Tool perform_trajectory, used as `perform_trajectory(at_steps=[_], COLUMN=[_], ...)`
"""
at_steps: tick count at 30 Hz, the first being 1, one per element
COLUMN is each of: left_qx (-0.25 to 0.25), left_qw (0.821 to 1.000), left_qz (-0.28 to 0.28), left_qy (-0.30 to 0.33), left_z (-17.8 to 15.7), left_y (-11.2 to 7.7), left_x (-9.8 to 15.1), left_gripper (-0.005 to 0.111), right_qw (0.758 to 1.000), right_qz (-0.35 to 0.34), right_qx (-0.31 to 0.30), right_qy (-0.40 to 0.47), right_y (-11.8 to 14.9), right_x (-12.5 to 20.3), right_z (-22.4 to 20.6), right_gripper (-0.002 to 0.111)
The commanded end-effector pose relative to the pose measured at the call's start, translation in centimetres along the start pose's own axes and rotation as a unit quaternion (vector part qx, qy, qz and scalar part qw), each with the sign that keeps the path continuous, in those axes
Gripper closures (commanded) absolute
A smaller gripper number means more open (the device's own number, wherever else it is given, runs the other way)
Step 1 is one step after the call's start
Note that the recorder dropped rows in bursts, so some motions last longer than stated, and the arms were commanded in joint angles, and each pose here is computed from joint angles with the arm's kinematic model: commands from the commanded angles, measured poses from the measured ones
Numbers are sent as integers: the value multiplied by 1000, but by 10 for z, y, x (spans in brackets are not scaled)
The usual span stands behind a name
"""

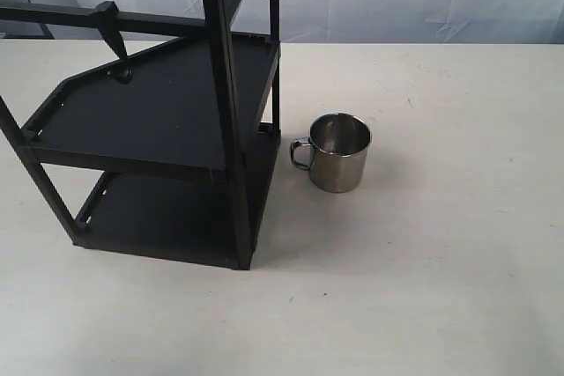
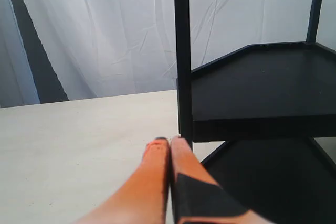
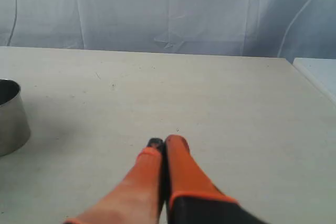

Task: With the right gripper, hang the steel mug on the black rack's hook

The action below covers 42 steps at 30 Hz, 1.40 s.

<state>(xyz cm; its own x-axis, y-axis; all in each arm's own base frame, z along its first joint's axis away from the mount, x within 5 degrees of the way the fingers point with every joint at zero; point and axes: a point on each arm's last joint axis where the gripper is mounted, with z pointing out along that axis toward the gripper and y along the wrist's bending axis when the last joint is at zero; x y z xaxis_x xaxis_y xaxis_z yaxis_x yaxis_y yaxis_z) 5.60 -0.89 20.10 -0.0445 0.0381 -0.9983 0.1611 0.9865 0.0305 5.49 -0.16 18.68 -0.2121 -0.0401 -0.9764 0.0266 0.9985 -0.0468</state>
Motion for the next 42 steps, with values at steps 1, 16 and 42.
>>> perform_trajectory(at_steps=[1, 16, 42], left_qx=[2, 2, 2], left_qw=[1000, 1000, 1000], left_qz=[-2, -2, -2], left_qy=[-5, -5, -5], left_z=[0, 0, 0], left_y=[0, 0, 0], left_x=[-1, -1, -1], left_gripper=[105, 105, 105], right_qw=[999, 844, 967], right_qz=[-34, 487, 111], right_qx=[10, -34, -41], right_qy=[-31, -224, 224], right_y=[-2, -15, 20], right_x=[-5, -37, -153], right_z=[-1, -10, 156], right_gripper=[106, 106, 107])
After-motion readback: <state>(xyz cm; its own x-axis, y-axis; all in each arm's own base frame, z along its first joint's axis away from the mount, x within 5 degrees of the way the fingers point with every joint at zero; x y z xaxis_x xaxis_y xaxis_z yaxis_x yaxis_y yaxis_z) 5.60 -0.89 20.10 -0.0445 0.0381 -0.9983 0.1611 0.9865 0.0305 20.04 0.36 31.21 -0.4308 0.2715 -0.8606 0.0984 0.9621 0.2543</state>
